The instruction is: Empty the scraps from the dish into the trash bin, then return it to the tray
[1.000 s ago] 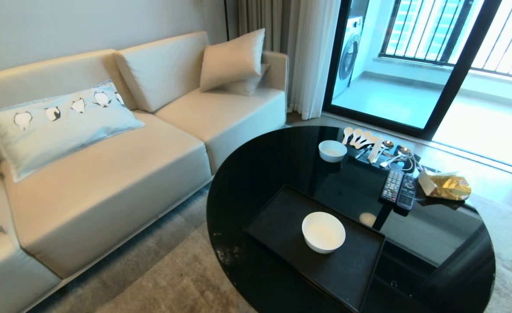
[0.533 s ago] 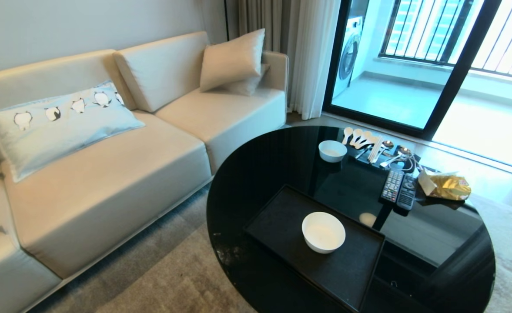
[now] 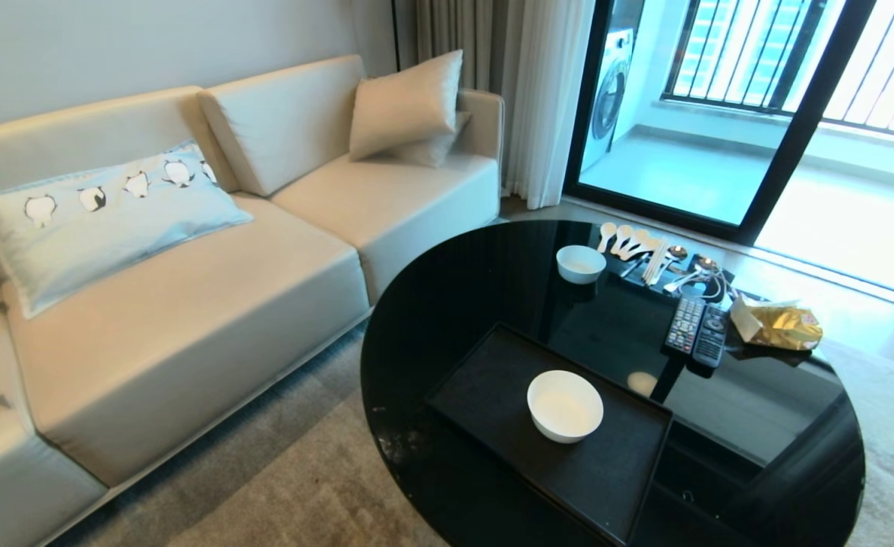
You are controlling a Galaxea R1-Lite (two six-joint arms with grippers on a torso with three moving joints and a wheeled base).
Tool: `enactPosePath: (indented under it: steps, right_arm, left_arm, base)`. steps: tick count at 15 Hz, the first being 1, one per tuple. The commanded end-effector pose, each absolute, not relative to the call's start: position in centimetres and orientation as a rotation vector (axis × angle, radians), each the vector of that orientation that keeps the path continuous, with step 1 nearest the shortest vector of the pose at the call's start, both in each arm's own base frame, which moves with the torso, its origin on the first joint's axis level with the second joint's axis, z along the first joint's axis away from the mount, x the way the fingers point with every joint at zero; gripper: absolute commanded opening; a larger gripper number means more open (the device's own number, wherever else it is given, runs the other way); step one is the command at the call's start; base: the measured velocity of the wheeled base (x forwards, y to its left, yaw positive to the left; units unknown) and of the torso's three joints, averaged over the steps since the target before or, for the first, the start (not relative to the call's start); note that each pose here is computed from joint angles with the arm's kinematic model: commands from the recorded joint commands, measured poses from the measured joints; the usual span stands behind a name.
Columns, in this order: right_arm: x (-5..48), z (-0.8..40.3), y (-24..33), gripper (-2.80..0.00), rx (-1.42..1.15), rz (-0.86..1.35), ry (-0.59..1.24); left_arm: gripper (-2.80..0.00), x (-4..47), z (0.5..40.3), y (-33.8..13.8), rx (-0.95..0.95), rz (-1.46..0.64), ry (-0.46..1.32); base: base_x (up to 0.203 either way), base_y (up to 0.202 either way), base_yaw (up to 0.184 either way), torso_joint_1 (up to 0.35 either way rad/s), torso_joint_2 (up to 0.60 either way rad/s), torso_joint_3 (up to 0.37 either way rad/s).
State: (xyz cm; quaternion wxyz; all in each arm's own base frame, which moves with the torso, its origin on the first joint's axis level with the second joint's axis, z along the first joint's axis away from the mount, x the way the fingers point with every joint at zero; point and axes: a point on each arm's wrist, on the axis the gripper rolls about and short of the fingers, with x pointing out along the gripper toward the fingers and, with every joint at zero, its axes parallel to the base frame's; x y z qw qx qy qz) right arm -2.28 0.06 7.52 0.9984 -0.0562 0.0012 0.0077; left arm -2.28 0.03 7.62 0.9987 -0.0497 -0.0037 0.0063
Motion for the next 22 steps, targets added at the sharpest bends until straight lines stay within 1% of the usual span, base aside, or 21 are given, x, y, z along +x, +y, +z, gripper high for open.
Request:
enactPosePath:
  steps: [1,15,22]
  right_arm:
    - [-2.28,7.52,0.06,-2.80,-0.112,0.015,0.002]
    - [-2.28,7.52,0.07,-2.80,-0.112,0.017,0.002]
    - [-2.28,7.56,0.06,-2.80,-0.041,0.012,-0.002]
  left_arm:
    - [-2.80,-2.28,7.63,0.03,-0.100,0.013,-0.008]
    - [-2.80,-2.28,7.63,0.03,-0.100,0.013,-0.008]
    - [-2.80,-2.28,7.63,0.03,-0.100,0.013,-0.008]
  base:
    - [0.000,0.000,0.000,0.000,0.00,0.000]
    - [0.000,0.000,0.000,0.000,0.00,0.000]
    - [0.000,0.000,0.000,0.000,0.00,0.000]
